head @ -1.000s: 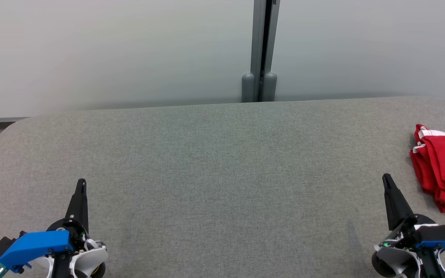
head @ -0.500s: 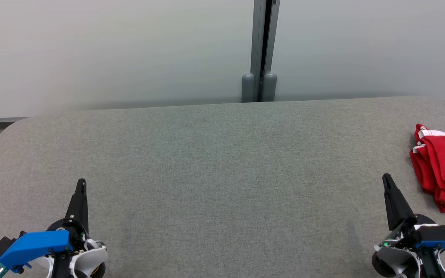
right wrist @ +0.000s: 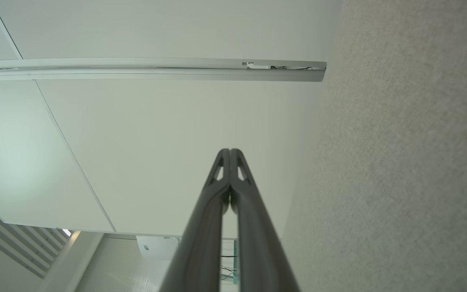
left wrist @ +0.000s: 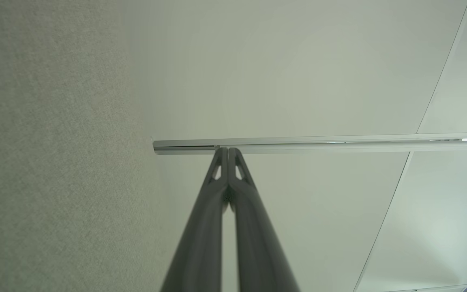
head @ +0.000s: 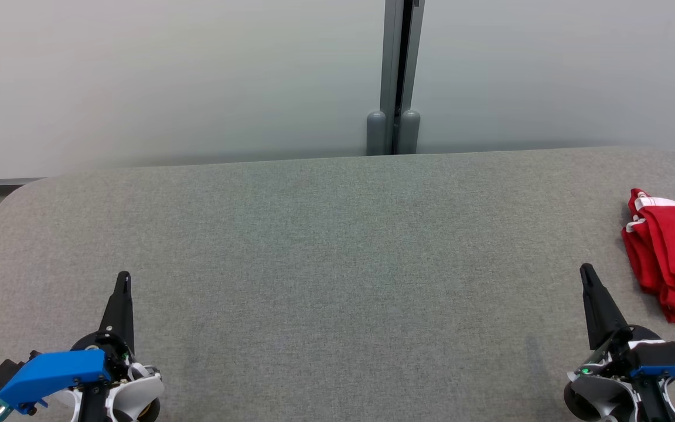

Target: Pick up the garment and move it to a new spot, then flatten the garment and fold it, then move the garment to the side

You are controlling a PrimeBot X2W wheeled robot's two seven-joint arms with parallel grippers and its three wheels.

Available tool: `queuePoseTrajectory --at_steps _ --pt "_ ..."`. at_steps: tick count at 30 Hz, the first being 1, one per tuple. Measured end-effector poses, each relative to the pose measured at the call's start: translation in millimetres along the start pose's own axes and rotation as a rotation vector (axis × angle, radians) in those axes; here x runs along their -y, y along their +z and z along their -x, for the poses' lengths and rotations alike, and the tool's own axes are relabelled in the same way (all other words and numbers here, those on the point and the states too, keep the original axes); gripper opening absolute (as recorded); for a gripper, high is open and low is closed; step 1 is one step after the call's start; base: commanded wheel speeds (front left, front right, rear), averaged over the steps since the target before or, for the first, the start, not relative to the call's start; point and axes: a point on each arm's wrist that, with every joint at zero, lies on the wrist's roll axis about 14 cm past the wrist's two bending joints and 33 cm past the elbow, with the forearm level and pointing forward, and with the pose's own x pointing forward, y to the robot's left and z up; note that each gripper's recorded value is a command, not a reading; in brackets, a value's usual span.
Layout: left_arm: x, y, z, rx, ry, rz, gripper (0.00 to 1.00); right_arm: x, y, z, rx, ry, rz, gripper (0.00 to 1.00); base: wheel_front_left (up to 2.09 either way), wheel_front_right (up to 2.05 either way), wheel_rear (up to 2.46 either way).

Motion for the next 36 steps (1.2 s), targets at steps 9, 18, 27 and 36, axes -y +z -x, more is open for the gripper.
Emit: queuePoseTrajectory --at_steps 9,18,27,36 --pt "0.0 0.0 0.0 0.000 0.000 0.000 0.00 0.0 0.0 0.0 0.000 0.000 0.000 0.00 0.00 0.00 0.00" --pt "0.0 -0.1 0.0 0.000 0.000 0.000 0.00 -0.1 0.0 0.0 0.000 0.000 0.000 0.00 0.00 0.00 0.00" --pt "0.0 -0.1 0.0 0.000 0.000 0.000 0.00 0.0 0.0 0.0 0.000 0.000 0.000 0.00 0.00 0.00 0.00" --pt "0.0 0.0 0.0 0.000 0.000 0.000 0.00 0.0 0.0 0.0 0.000 0.000 0.000 0.00 0.00 0.00 0.00"
